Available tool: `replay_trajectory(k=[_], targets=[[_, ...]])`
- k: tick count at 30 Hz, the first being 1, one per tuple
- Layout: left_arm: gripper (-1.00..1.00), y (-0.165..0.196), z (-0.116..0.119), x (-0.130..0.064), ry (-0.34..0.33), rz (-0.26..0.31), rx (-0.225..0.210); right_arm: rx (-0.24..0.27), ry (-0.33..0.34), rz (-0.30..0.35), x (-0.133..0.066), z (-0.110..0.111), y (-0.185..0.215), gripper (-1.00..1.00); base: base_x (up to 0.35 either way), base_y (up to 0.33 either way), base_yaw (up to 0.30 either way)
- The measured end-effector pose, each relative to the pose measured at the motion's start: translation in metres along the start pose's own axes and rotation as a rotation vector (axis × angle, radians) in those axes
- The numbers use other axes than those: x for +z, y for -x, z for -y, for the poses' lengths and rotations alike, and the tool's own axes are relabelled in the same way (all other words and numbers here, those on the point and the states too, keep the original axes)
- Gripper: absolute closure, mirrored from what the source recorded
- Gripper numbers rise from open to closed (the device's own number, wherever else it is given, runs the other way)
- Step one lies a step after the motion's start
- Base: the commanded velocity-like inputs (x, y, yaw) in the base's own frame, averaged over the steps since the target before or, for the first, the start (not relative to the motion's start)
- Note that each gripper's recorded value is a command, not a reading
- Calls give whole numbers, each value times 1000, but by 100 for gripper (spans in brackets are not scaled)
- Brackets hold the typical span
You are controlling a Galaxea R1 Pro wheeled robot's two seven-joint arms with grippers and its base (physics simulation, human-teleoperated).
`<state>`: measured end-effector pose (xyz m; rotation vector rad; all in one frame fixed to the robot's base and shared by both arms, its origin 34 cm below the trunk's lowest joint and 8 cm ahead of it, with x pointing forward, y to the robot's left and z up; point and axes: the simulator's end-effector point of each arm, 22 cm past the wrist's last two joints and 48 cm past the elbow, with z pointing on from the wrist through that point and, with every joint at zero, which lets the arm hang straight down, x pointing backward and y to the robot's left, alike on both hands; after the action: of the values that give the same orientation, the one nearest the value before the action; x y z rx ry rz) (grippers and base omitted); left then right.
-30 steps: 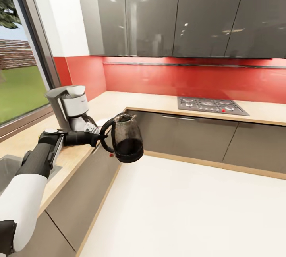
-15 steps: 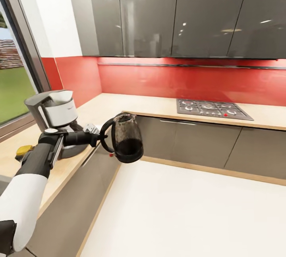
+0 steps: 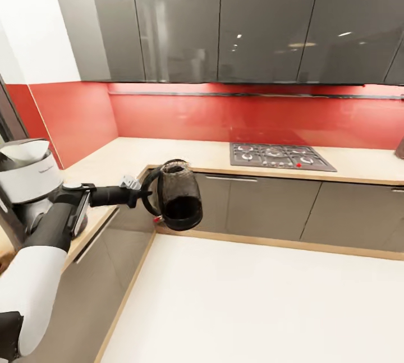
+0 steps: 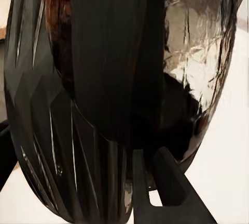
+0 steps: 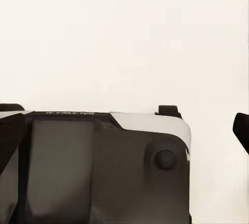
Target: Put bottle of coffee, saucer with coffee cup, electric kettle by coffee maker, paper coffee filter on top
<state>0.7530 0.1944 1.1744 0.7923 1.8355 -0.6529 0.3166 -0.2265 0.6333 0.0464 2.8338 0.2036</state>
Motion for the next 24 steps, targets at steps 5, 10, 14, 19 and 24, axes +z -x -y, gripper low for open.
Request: replay_trajectory(k=[5,10,14,19,24], targets=[[100,1,0,-1,1,1,2,0,0,2,0,0,1,-100,284,-148,-248],[100,2,1,-2,1,3,3,-1,0,4,0,0,2,-100,302,-91,-212],[100,3,0,-2,3,4,1,-1,0,5,0,0,2,-100,324,-12,-37],[100,3,0,-3,4,5,0,-1,1,5,0,0,2,-100,330,-1,-2],[100,2,0,-3,5,4,-1,-2,1,5,0,-1,2,-100,335,0,0]])
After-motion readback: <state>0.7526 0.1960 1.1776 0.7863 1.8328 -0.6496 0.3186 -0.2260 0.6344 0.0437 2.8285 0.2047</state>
